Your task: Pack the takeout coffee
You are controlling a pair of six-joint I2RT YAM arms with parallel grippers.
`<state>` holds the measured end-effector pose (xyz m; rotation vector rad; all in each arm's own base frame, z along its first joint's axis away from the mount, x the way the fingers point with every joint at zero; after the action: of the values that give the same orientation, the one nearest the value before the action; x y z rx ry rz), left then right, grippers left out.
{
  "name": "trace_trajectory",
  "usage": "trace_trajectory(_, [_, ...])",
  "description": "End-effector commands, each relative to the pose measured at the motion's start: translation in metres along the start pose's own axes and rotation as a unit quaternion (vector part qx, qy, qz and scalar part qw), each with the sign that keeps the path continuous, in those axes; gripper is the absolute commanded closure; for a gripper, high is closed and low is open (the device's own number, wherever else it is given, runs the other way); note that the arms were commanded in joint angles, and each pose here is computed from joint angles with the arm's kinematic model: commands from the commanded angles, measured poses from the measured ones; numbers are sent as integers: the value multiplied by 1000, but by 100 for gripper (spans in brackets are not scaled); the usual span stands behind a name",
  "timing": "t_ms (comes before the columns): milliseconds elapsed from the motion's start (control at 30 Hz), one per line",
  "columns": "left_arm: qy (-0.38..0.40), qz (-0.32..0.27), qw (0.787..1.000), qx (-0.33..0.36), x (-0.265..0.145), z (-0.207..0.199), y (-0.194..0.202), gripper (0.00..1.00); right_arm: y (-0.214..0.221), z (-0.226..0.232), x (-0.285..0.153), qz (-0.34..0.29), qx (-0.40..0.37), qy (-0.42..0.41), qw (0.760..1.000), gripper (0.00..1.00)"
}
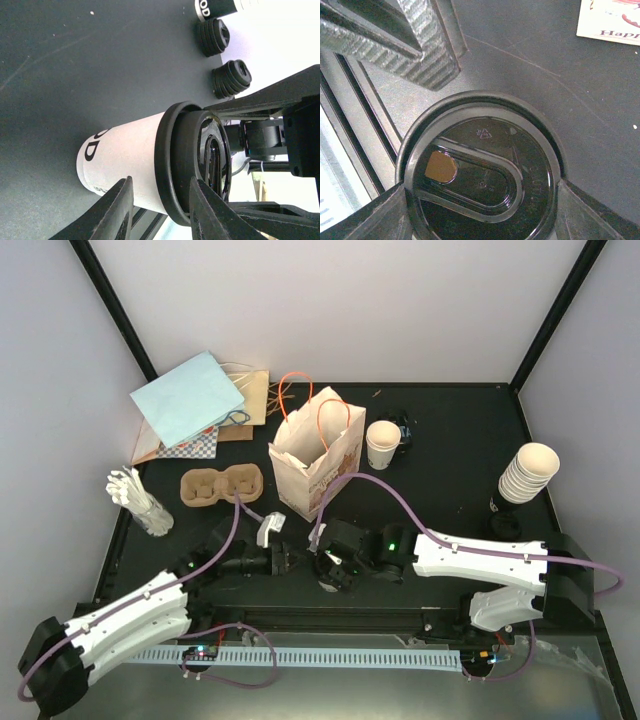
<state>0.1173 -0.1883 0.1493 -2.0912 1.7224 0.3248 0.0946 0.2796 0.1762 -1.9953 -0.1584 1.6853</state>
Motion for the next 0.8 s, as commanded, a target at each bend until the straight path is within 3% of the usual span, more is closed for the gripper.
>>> trace_trajectory(0, [20,-30,999,-3,-3,-4,-7,67,26,12,18,66,0,-31,997,36])
trace_trajectory(367, [11,56,998,-19,21,0,-2,70,26,12,19,71,-2,-34,997,36])
trace_trajectory(767, [37,-35,999,-2,-1,-10,-11,71,25,11,17,71,-3,-29,997,36])
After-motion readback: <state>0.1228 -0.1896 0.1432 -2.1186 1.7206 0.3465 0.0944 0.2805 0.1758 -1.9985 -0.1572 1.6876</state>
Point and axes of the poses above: each gripper's point midway between its finger pads, its own x axis out along the fingers, its own z axis along the line the jaws close on, y = z × x, the point moved 6 cm from there along -x, back along the fingers, and after that the axes turned 12 degrees about -x, right-handed, at the moved point
